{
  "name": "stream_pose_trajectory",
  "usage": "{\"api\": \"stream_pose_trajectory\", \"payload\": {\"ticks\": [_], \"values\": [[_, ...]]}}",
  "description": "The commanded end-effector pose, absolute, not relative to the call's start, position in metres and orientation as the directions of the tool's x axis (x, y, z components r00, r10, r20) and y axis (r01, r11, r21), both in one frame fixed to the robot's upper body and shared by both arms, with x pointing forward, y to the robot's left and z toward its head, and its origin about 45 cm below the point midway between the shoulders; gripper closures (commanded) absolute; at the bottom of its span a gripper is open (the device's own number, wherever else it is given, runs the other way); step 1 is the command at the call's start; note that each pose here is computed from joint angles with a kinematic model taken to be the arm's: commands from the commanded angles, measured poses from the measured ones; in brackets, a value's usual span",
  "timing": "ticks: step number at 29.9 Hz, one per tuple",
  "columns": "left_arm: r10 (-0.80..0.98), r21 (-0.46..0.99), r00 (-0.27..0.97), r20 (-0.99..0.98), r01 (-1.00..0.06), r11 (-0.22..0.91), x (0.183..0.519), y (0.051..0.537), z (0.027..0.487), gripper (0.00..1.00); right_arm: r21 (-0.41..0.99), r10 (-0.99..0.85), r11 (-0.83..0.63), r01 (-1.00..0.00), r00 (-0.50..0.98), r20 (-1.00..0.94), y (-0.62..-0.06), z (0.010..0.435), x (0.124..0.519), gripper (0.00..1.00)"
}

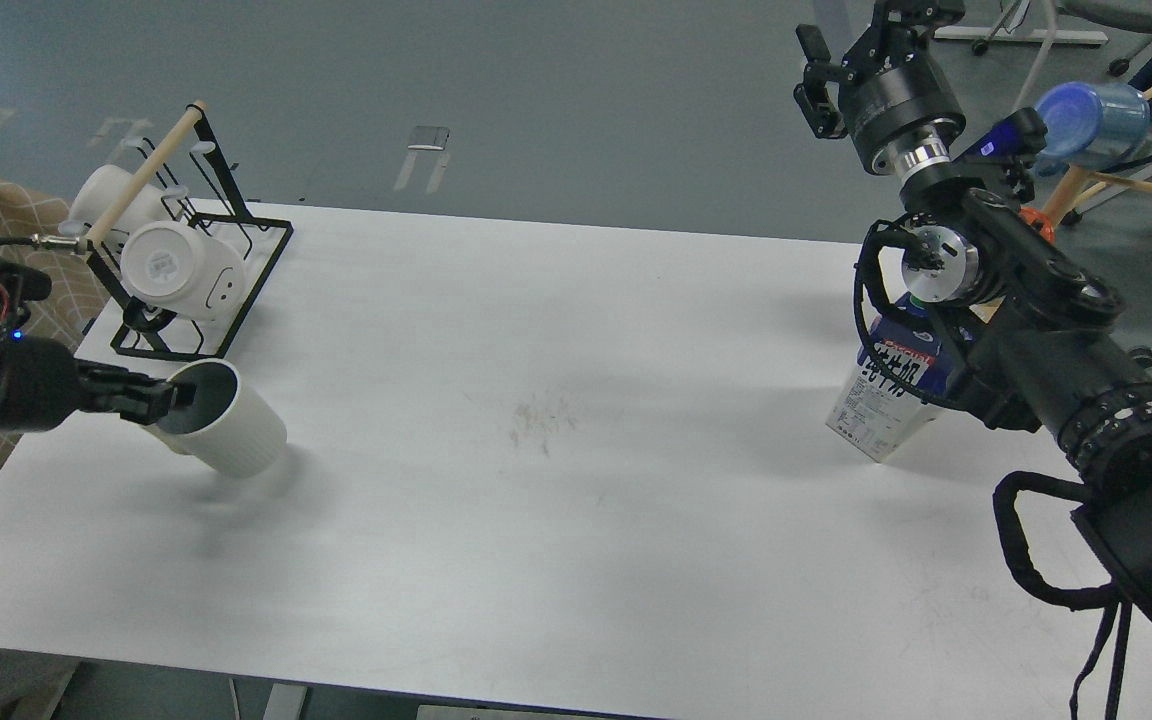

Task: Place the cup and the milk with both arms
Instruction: 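Lift the mug upright and set it at the table center, withdraw left gripper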

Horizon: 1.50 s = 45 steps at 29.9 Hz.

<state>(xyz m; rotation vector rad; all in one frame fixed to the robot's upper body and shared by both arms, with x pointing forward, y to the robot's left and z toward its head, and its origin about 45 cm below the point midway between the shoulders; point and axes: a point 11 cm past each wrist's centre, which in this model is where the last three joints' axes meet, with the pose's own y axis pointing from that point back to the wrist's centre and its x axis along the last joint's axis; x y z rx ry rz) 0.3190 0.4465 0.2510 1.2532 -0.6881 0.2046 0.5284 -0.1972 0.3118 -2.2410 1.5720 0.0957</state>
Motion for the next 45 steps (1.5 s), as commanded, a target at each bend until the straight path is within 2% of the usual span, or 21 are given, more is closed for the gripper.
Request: {"api": "stream_pose_trajectory", "payload": {"ticks": [1,6,10,14,19,22,34,45], "values": [[-0.286,0.753,0.712,0.641,-0.511,0.415,0.331,0.405,0.282,1.00,-0.296,-0.888,-0.286,-0.911,0.368,-0.274,-0.196,0.321,0.531,0.00],[-0.370,0.697,0.614,0.697,-0.462,0.548,0.343,0.336,0.313,1.00,-0.329,-0.888,-0.292,-0.898,0.382,-0.256,-0.191,0.343,0.536,0.00],[-0.407,0.669,0.564,0.718,-0.402,0.625,0.356,0.286,0.308,1.00,-0.342,-0.889,-0.291,-0.894,0.384,-0.247,-0.190,0.352,0.538,0.00],[-0.479,0.686,0.516,0.710,-0.358,0.633,0.379,0.243,0.281,1.00,-0.350,-0.901,-0.270,-0.897,0.364,-0.237,-0.190,0.361,0.541,0.00],[-0.523,0.721,0.519,0.676,-0.320,0.615,0.391,0.216,0.250,1.00,-0.357,-0.900,-0.272,-0.894,0.368,-0.234,-0.189,0.366,0.541,0.00],[-0.537,0.749,0.544,0.644,-0.308,0.586,0.397,0.213,0.232,1.00,-0.355,-0.900,-0.272,-0.894,0.367,-0.235,-0.189,0.364,0.541,0.00],[-0.557,0.775,0.551,0.621,-0.328,0.540,0.413,0.197,0.210,1.00,-0.347,-0.900,-0.271,-0.898,0.364,-0.239,-0.190,0.359,0.540,0.00],[-0.629,0.831,0.548,0.551,-0.298,0.470,0.407,0.206,0.191,1.00,-0.341,-0.900,-0.270,-0.900,0.361,-0.242,-0.191,0.355,0.539,0.00]]}}
